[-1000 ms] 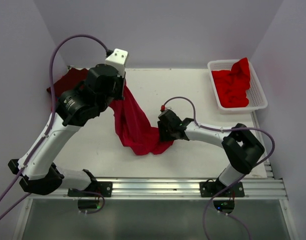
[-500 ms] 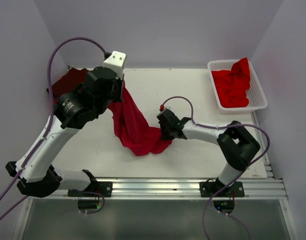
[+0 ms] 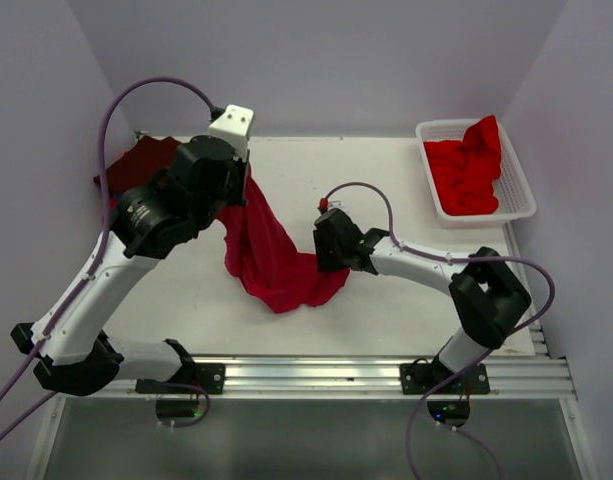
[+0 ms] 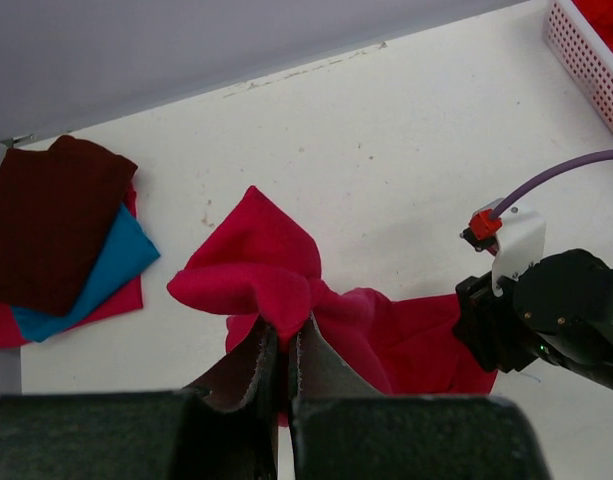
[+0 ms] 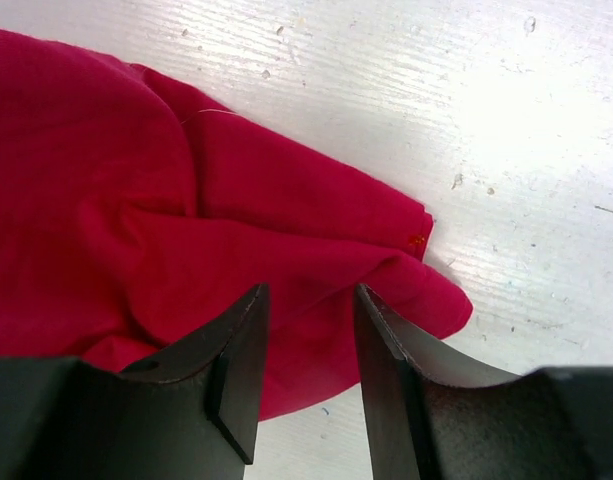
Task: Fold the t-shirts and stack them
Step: Flatten the tshirt out
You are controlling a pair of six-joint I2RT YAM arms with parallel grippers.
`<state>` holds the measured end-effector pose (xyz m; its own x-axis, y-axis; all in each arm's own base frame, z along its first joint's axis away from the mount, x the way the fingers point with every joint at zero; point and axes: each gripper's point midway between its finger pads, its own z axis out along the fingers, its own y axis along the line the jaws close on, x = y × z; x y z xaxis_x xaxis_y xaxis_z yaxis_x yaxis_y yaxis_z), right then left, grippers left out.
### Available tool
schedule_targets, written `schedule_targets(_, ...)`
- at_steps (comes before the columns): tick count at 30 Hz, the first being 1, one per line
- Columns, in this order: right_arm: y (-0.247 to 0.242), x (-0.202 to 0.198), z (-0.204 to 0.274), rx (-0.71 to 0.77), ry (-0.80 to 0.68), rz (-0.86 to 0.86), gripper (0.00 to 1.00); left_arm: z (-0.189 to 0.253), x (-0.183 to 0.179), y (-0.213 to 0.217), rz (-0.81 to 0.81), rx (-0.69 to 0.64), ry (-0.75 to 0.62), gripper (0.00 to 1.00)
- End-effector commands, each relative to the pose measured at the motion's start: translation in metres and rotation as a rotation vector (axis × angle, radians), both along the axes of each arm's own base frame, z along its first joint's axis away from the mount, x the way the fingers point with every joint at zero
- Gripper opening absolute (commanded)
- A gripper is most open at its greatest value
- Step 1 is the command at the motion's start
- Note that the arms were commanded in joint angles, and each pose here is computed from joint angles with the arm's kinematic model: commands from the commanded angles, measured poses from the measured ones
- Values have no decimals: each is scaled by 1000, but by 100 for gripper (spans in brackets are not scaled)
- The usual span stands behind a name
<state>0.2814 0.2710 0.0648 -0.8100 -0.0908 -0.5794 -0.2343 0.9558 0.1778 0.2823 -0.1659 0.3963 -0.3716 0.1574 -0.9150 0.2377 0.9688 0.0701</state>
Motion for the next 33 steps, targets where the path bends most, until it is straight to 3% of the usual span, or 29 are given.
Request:
schedule_targets(1, 10, 9, 1, 19, -5, 7, 43, 21, 1, -3, 0, -80, -64, 0)
schedule_targets(9, 25, 4, -32, 42, 81, 18, 39, 21, 0, -1, 7, -75, -64, 0)
schedule_targets(11, 27, 1, -41, 49, 107, 14, 26, 20, 1, -1, 7, -74, -63, 0)
schedule_targets(13, 25, -1, -44, 54, 109, 7, 0, 19, 1, -1, 8, -70, -61, 0)
schedule_targets(16, 23, -1, -36, 56, 88, 11, 0, 18, 1, -1, 8, -71, -62, 0)
schedule_targets(23, 14, 4, 33, 102, -43, 22, 0, 13, 3, -2, 14, -68, -61, 0)
schedule_targets(26, -1, 6, 99, 145, -186, 5, 0, 7, 3, 1, 29, -55, -55, 0)
schedule_targets(33, -63, 13, 206, 102, -459, -153, 0, 2, 3, 6, 53, -54, -59, 0)
